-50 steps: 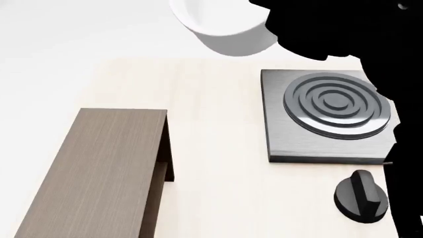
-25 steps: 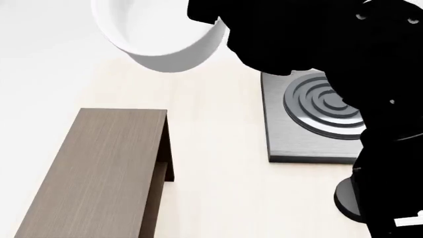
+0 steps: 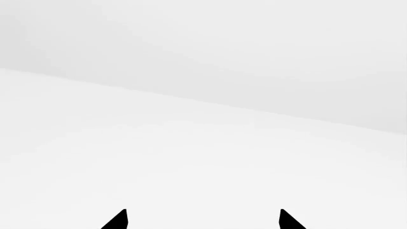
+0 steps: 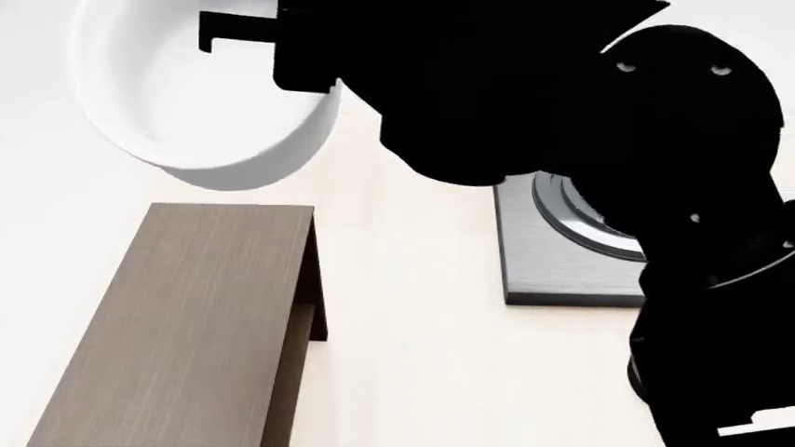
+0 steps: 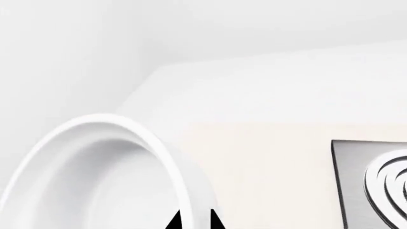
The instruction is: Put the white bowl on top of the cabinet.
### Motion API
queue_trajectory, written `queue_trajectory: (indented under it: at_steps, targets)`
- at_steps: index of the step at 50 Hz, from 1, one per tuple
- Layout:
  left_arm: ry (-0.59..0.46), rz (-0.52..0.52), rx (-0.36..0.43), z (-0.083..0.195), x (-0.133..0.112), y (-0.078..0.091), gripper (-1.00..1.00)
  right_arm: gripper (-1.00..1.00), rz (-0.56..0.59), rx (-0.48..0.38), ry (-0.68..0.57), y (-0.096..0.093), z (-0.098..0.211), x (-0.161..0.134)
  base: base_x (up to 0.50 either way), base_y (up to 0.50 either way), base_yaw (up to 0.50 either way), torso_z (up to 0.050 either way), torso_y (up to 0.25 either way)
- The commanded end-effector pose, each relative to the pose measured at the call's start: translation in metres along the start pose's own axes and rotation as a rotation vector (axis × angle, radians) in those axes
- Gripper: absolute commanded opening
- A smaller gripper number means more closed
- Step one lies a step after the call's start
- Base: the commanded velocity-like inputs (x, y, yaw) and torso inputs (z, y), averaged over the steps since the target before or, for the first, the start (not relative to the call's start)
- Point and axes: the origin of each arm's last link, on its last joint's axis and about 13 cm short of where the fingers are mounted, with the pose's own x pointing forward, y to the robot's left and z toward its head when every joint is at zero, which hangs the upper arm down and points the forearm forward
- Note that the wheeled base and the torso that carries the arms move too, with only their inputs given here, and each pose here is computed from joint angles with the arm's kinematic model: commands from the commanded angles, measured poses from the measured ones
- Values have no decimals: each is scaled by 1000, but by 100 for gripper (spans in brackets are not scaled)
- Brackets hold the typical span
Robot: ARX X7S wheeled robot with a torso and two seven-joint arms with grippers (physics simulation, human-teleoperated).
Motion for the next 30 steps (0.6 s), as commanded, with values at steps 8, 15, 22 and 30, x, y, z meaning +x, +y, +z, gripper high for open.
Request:
queue_trajectory:
  at_steps: [8, 15, 22, 30]
  targets:
    - [1, -1, 2, -1, 0, 0, 100, -100, 55, -23, 8, 7, -14, 1, 0, 0, 0, 0, 1]
    - [0, 1, 1, -1, 0, 0, 100, -100, 69, -28, 33, 9, -20, 6, 0, 0, 0, 1, 1]
    - [0, 1, -1, 0, 0, 0, 100, -100, 84, -36, 47, 12, -25, 5, 0, 0, 0, 0, 0]
    - [-1, 1, -1, 0, 0, 0, 100, -100, 97, -44, 66, 14, -33, 5, 0, 0, 0, 0, 1]
